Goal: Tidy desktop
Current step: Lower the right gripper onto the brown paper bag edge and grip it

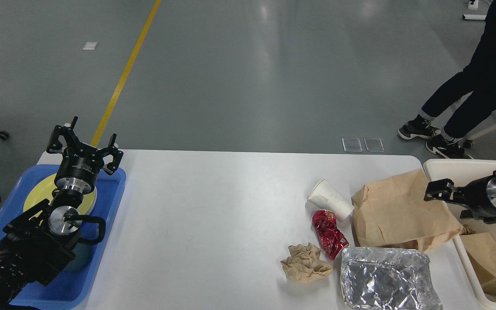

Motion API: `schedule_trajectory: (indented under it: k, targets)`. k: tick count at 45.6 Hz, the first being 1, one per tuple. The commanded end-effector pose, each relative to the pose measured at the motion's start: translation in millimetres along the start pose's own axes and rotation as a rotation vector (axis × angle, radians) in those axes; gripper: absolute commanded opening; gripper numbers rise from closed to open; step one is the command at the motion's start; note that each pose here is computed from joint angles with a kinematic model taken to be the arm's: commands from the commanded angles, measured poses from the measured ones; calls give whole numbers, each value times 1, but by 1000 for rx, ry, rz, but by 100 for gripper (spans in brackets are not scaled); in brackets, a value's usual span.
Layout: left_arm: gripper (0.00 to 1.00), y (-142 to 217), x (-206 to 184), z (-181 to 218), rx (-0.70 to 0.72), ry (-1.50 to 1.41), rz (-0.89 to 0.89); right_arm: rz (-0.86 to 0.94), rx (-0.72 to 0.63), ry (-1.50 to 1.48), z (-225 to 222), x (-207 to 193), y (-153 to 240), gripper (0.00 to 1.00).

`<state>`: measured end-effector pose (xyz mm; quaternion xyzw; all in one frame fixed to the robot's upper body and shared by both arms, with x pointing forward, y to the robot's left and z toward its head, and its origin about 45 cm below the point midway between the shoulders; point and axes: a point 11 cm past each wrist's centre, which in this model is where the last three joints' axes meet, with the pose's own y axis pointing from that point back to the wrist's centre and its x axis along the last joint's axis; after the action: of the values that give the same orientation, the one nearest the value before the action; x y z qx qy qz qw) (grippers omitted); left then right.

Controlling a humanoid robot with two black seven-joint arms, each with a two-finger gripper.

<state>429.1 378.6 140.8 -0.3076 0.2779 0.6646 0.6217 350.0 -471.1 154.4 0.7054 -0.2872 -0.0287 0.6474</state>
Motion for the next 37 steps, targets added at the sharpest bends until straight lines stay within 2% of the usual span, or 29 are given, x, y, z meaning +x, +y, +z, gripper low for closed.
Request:
schedule_trajectory:
  k: [1, 11, 25, 37]
  targets:
    - [97, 0, 0, -1, 1, 1, 0, 64, 16, 0, 3, -4, -13, 100]
    - [97, 0, 0, 0, 0, 0, 0, 95, 40, 28, -12, -3, -22, 100]
    - [97, 0, 0, 0, 0, 0, 0, 144, 39, -3, -5, -8, -36, 100]
    - [97, 0, 0, 0, 0, 0, 0, 114, 40, -11, -4, -24, -47, 100]
